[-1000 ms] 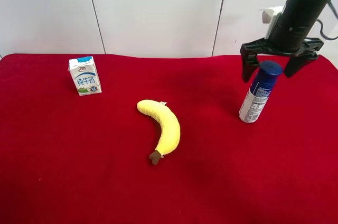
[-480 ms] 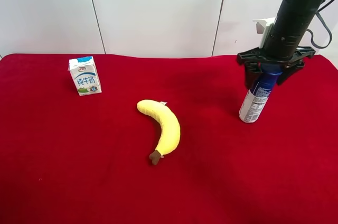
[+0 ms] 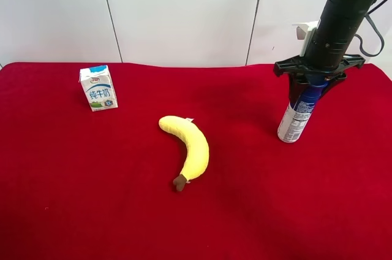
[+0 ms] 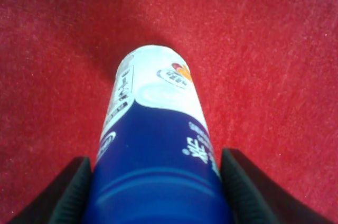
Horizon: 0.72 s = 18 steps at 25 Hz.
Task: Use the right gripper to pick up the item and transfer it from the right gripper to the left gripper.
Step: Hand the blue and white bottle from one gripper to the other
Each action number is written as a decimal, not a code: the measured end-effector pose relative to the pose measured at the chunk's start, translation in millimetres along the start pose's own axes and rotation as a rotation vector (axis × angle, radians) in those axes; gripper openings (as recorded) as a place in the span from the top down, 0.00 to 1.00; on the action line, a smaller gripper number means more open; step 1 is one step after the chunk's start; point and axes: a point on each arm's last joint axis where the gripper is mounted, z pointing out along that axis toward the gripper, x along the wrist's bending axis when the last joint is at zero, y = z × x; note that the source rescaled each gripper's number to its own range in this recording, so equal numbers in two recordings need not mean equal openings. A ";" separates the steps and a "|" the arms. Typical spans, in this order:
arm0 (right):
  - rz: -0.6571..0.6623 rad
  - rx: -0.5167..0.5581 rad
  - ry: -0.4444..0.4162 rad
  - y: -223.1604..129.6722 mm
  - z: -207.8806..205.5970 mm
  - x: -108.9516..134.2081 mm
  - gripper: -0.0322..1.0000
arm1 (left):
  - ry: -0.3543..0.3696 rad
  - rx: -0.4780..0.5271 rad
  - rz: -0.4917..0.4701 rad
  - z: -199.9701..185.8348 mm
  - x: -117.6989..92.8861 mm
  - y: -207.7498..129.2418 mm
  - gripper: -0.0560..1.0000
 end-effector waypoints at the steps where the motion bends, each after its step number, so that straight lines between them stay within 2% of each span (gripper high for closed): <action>1: 0.000 0.005 0.000 -1.2 -1.7 0.0 0.96 | 0.000 0.000 0.000 0.0 0.0 0.0 0.00; 4: 0.004 -0.010 0.008 -6.1 -15.6 0.7 0.96 | 0.000 0.000 0.000 0.0 0.0 0.0 0.00; 11: 0.000 -0.170 0.049 -26.6 -76.5 6.5 0.96 | 0.000 0.000 0.000 0.0 0.0 0.0 0.00; 18: -0.128 -0.256 0.073 -45.4 -109.6 36.2 0.96 | 0.000 0.000 0.000 0.0 0.0 0.0 0.00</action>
